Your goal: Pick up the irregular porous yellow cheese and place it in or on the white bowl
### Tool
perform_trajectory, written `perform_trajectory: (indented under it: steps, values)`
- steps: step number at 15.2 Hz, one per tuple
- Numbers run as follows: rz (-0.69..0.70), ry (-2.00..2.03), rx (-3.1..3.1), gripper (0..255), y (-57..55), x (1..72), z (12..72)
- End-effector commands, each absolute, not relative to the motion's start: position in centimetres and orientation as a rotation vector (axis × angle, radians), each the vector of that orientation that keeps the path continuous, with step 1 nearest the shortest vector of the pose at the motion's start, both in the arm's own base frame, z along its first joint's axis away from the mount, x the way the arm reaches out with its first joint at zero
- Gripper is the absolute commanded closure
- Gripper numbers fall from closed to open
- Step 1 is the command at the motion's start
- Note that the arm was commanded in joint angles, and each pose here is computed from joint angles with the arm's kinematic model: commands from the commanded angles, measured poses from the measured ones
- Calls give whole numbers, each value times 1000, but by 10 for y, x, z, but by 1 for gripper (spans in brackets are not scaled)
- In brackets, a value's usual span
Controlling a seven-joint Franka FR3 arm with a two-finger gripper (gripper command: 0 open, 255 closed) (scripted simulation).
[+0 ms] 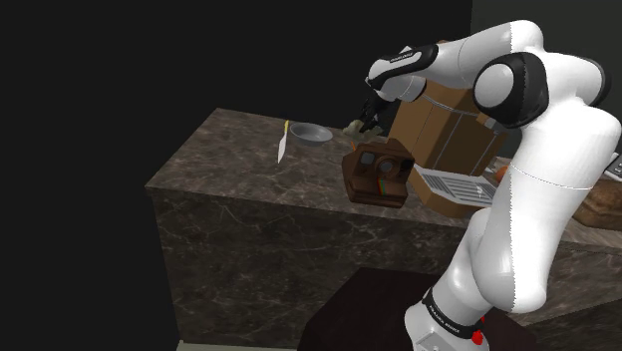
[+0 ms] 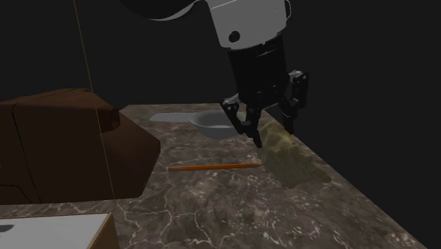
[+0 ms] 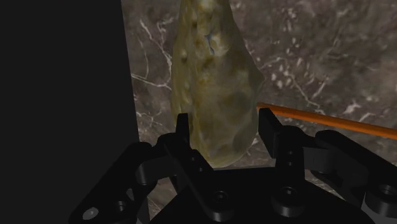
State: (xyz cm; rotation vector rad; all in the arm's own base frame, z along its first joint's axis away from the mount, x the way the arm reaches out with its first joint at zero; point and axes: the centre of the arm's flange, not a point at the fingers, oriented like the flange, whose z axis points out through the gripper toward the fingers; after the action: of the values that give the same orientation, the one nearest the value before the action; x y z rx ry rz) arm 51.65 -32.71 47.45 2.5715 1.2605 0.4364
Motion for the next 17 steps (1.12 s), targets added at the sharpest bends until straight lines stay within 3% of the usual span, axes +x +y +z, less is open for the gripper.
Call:
perform_trajectory:
  steps: [1, 7, 17]
  values:
    - [435, 1261, 2573, 255, -327, 516, 474]
    - [435, 1261, 2573, 255, -327, 516, 474]
    - [435, 1261, 2573, 255, -327, 516, 527]
